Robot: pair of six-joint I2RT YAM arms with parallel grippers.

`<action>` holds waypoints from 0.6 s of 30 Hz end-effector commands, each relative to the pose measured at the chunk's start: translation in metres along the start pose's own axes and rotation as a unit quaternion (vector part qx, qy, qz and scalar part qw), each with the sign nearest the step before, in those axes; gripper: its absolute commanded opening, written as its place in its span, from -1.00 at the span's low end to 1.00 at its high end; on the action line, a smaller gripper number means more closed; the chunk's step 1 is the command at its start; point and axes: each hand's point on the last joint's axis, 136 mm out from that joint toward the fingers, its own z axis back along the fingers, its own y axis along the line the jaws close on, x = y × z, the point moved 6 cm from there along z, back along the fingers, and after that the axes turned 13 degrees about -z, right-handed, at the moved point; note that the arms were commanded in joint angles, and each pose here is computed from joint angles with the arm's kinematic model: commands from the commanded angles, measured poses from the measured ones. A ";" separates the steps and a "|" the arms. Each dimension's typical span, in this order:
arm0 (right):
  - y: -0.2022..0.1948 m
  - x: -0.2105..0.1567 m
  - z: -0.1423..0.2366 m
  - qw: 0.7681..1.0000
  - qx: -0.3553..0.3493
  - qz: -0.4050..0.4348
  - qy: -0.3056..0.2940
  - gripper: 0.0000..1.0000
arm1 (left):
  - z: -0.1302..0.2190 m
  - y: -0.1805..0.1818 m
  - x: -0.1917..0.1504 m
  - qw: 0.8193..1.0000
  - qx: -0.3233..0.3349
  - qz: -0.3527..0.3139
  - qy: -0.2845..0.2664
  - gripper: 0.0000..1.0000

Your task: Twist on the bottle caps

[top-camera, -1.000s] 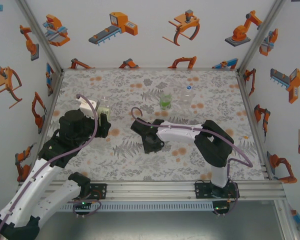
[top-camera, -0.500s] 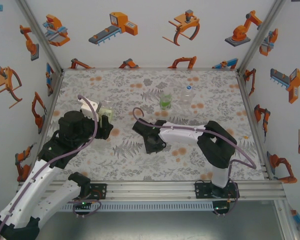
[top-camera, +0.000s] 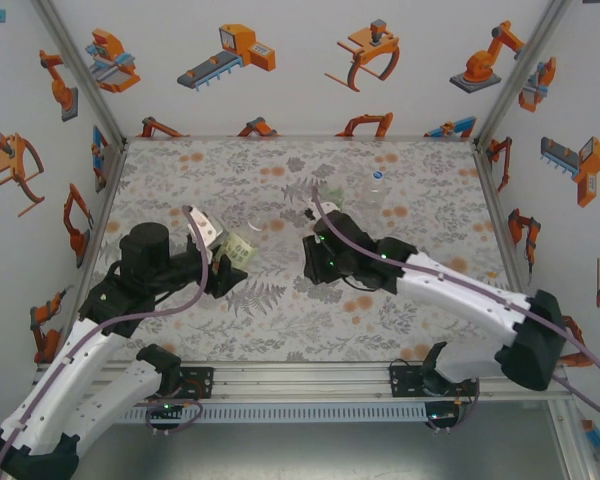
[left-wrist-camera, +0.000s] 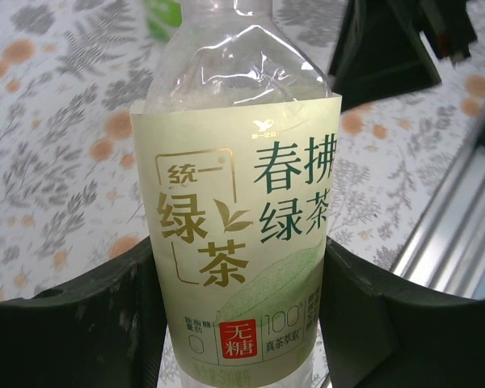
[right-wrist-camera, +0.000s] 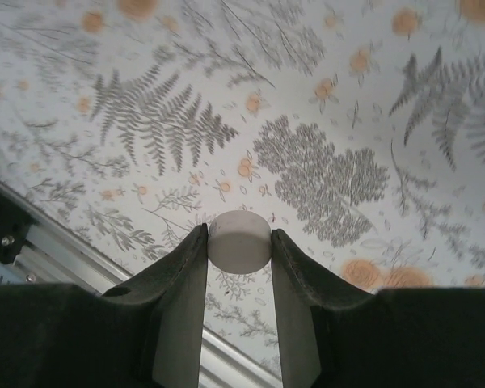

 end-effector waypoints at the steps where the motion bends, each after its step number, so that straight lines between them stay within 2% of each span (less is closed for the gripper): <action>1: 0.017 0.013 0.034 0.987 0.091 0.104 -0.083 -1.00 | 0.005 -0.024 0.012 0.990 -0.083 -0.093 -0.061 -1.00; 4: 0.029 0.015 0.072 0.958 0.176 0.163 -0.160 -1.00 | 0.007 -0.037 0.011 0.980 -0.110 -0.149 -0.071 -1.00; 6: 0.038 0.016 0.098 0.934 0.217 0.214 -0.189 -1.00 | 0.006 -0.045 0.009 0.974 -0.128 -0.173 -0.065 -1.00; 12: 0.060 0.004 0.149 0.848 0.313 0.377 -0.200 -1.00 | 0.005 -0.067 0.012 0.951 -0.210 -0.221 -0.052 -1.00; 16: 0.067 -0.007 0.162 0.795 0.356 0.450 -0.198 -1.00 | 0.002 -0.074 0.016 0.942 -0.219 -0.248 -0.051 -1.00; 18: 0.070 -0.011 0.163 0.778 0.362 0.472 -0.202 -1.00 | 0.000 -0.075 0.016 0.942 -0.219 -0.251 -0.046 -1.00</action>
